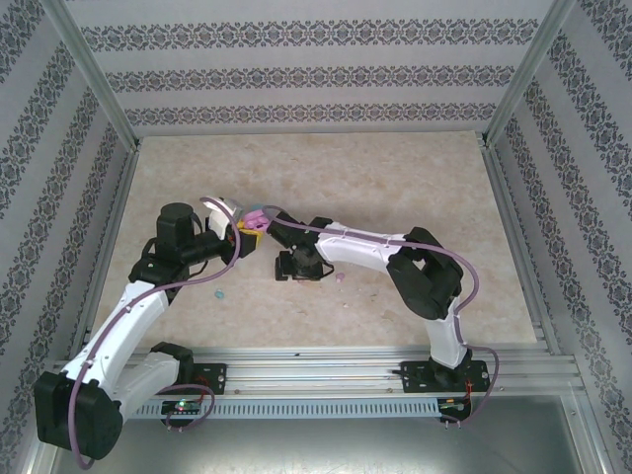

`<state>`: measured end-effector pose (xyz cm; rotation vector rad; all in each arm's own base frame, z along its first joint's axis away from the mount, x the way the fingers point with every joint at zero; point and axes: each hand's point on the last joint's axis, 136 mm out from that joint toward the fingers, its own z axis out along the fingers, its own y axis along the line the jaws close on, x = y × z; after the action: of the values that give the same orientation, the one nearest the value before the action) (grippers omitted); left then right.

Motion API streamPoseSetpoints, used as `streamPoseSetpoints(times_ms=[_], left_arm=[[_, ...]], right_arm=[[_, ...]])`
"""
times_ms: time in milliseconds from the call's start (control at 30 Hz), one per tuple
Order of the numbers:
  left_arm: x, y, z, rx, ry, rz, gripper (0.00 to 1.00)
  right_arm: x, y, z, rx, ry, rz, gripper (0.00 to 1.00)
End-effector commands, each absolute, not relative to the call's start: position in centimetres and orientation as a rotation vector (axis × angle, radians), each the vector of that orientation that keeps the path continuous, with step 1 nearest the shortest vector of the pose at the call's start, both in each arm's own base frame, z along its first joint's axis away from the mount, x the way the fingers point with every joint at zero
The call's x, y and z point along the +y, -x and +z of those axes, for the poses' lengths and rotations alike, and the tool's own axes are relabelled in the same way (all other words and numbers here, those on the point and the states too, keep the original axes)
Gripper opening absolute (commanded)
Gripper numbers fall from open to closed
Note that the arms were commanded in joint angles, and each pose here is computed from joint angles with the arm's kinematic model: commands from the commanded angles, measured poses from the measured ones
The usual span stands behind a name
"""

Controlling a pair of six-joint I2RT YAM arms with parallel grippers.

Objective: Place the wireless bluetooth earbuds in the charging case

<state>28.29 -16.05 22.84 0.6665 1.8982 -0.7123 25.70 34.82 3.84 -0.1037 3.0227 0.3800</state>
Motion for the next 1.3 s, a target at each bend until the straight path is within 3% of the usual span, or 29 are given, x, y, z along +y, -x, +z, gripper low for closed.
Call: streamPoseSetpoints(times_ms=[0, 233, 433, 1267], left_arm=[[-17.0, -26.6, 22.4, 1.892, -0.741, -0.783, 0.1], [-17.0, -26.7, 22.4, 1.893, -0.735, -0.78, 0.1], [-17.0, -26.7, 22.4, 1.893, -0.73, -0.789, 0.09], [-17.0, -26.6, 21.9, 1.902, -0.728, -0.788, 0.09]], right_arm=[[34.6, -27.0, 5.1, 2.979, 0.147, 0.354, 0.6], [36.9, -25.8, 6.8, 2.921, 0.118, 0.514, 0.54], [39.3, -24.5, 5.3, 2.942, 0.089, 0.626, 0.46], [35.5, -24.2, 2.7, 2.977, -0.056, 0.564, 0.54]])
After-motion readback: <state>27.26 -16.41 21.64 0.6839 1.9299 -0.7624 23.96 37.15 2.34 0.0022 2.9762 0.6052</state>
